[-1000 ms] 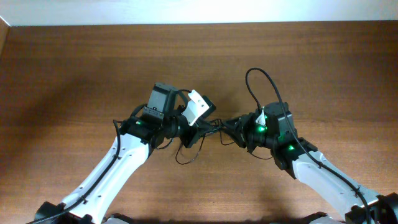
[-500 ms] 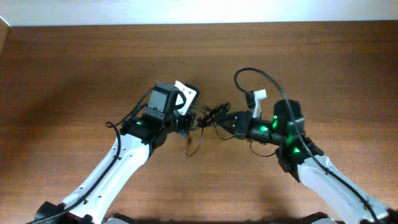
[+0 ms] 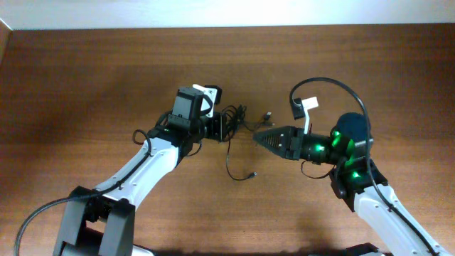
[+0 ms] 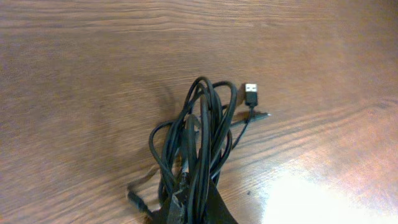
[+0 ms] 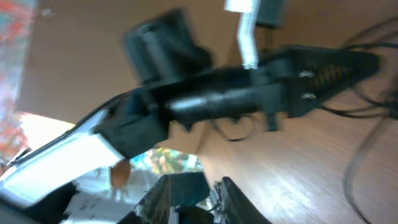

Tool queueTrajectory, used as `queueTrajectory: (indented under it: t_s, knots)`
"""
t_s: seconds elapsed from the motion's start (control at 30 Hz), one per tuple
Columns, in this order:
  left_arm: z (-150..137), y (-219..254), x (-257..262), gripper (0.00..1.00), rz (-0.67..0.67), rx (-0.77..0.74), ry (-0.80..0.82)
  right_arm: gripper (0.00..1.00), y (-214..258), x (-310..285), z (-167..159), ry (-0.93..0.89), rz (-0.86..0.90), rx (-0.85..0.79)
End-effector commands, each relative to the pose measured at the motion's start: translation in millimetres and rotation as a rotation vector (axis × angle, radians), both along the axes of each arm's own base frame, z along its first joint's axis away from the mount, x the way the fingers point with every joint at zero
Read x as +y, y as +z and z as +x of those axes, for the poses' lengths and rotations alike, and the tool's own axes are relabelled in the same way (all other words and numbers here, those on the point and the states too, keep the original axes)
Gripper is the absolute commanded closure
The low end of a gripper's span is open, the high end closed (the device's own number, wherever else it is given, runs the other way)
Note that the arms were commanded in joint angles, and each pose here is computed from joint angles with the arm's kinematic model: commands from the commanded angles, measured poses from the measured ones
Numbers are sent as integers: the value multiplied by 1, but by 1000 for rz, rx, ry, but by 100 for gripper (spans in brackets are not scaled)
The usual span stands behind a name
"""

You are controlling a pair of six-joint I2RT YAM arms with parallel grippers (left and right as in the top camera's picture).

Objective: Untangle cables

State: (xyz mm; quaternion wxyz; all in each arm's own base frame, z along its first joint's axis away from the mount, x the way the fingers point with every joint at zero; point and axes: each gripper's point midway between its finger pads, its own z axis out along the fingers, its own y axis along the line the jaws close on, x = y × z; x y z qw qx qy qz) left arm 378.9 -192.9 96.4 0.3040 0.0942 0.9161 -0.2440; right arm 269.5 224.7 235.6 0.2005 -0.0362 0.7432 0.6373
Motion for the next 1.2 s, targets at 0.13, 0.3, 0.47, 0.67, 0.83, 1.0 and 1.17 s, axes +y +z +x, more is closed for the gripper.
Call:
queueTrajectory:
  t_s: [0.13, 0.3, 0.47, 0.67, 0.83, 1.0, 1.17]
  knots:
    - [-53, -27, -13, 99, 141, 37, -378, 62, -75, -34, 28, -324, -228, 269]
    - [-67, -82, -15, 100, 124, 254, -304, 53, -82, -36, 25, -333, -249, 300]
    - [-63, -109, -17, 100, 97, 326, -228, 1, -93, -37, 16, -317, -280, 349]
    - [-60, -106, -21, 100, 50, 349, -176, 21, -177, -24, -26, -334, -512, 690]
    - [-66, -100, -31, 100, -11, 369, -217, 20, -215, -26, -2, -504, -534, 782]
    - [-71, -96, -37, 100, -50, 375, -258, 30, -227, -22, 26, -589, -470, 761]
    - [-75, -92, -43, 100, -73, 360, -315, 96, -225, -14, 21, -521, -459, 759]
